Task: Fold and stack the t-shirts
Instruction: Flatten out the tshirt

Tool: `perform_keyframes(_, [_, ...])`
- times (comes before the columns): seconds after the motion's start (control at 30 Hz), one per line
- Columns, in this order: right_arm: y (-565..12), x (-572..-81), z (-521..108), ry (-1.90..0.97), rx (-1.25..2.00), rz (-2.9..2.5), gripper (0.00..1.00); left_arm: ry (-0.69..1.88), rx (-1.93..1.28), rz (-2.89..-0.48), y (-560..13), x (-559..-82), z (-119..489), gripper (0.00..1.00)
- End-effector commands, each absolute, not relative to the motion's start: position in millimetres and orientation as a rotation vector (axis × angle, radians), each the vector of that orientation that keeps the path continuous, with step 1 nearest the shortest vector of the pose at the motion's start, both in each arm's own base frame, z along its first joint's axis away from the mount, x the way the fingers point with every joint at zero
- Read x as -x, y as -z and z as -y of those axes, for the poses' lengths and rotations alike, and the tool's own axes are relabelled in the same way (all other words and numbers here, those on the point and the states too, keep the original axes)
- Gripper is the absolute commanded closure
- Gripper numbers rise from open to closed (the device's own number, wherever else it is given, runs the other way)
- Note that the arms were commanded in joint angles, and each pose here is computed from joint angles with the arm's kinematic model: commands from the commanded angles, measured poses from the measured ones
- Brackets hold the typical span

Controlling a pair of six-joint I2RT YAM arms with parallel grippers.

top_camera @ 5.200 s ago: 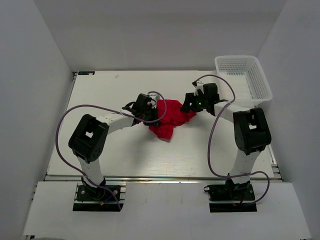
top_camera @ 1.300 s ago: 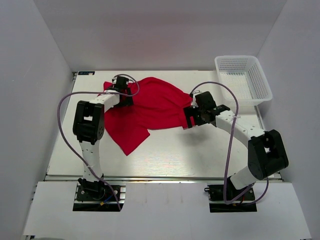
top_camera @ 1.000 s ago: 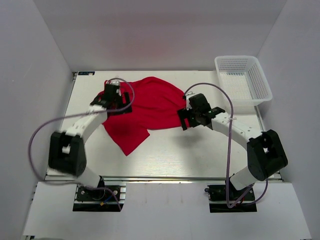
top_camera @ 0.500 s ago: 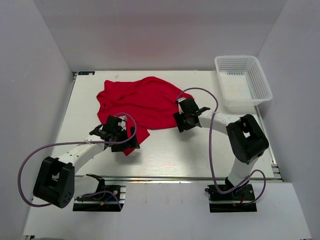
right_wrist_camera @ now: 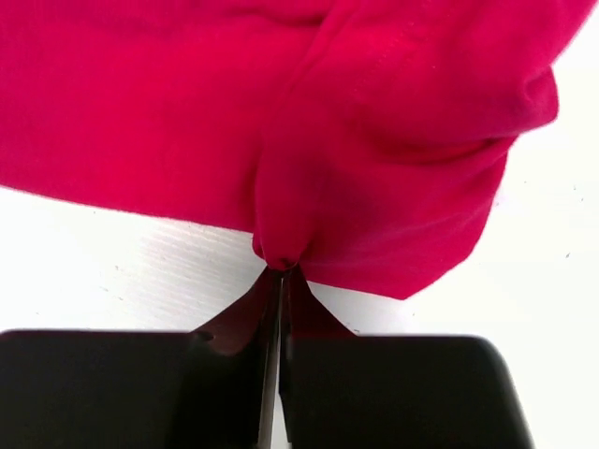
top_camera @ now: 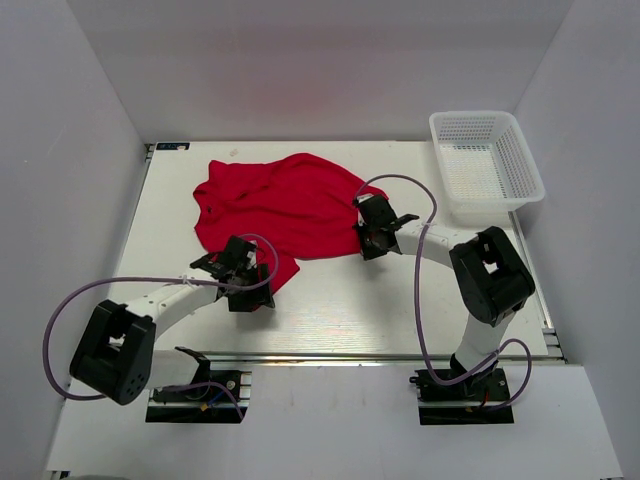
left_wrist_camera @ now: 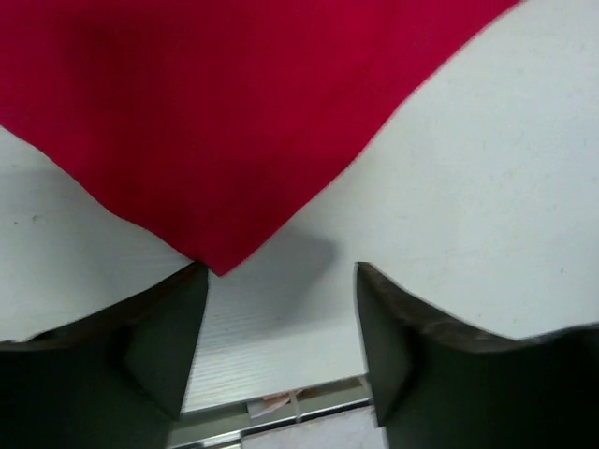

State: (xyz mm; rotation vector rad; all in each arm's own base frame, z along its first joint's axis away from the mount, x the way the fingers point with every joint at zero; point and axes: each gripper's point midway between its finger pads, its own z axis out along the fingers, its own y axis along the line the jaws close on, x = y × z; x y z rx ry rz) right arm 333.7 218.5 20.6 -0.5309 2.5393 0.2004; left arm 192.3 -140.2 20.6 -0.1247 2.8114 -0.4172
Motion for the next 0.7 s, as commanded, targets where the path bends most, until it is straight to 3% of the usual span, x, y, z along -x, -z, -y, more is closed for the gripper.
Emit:
perform_keyframes(0.0, [-32.6,-342.6,-221.1,-0.209,0.467,-2.501,1.0,0.271,0.16,-2.843,-5.1,-191.8,126.3,0.3])
perform_keyframes(0.13, [-56.2,-344.7,-226.8,-0.27,0.452,-2.45,1.0,0.167,0.193,-2.818,-5.1,-204.0,117.1,0.56])
perform_keyframes(0.2, [-66.8,-344.5,-228.1,-0.295,0.45,-2.43,1.0,0.122,0.235,-2.785,-12.0,-216.6,115.0,0.93])
perform_keyframes(0.23, [-75.9,-344.0,-229.8,-0.315,0.456,-2.409,1.0,0.107,0.238,-2.773,-15.7,-220.7,114.0,1.0])
perform_keyframes(0.43, [-102.7,-342.4,-223.6,-0.412,0.396,-2.367,1.0,0.043,0.276,-2.655,-44.5,-243.1,105.5,1.0])
perform_keyframes(0.67, [-143.3,-352.7,-205.7,-0.458,0.262,-2.281,1.0,0.063,0.311,-2.344,-127.4,-274.3,92.1,1.0])
